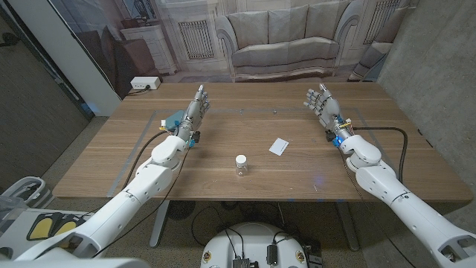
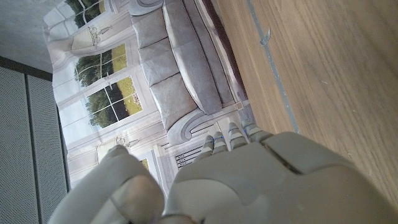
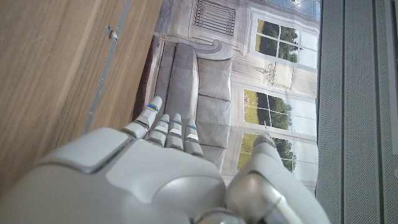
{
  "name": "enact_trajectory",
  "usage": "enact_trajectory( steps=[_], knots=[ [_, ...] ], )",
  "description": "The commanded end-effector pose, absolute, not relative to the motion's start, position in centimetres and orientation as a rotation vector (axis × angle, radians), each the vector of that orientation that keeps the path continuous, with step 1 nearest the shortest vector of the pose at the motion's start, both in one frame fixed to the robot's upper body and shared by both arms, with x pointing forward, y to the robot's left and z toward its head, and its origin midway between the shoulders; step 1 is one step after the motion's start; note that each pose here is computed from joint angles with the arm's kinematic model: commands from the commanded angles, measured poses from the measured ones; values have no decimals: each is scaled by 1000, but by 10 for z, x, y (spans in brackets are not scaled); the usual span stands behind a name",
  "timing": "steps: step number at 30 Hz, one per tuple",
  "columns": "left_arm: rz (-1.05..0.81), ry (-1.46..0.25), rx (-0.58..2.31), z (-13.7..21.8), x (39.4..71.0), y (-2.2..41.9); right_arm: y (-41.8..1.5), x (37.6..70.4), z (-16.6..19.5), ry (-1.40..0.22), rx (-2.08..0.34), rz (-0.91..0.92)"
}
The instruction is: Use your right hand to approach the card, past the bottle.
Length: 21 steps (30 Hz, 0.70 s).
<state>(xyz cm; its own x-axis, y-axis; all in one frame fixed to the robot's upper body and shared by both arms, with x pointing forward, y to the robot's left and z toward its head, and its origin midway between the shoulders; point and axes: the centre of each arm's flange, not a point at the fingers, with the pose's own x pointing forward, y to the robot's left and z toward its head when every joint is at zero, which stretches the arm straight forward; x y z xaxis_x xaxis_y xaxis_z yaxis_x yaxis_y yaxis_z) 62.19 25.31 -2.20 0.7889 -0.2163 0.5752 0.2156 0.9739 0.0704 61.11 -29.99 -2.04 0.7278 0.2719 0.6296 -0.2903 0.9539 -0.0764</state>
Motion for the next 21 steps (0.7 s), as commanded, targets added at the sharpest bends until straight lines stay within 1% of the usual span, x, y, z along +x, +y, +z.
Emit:
enact_trajectory(
  steps=[1,14,21],
  knots=[
    [-260,-629,17,-24,608,266,-299,602,-24,-709,19,299],
    [-254,-654,11,-27,596,278,-294,591,-28,-736,28,312],
    [-264,-647,11,-34,598,281,-290,583,-27,-769,6,326]
  ],
)
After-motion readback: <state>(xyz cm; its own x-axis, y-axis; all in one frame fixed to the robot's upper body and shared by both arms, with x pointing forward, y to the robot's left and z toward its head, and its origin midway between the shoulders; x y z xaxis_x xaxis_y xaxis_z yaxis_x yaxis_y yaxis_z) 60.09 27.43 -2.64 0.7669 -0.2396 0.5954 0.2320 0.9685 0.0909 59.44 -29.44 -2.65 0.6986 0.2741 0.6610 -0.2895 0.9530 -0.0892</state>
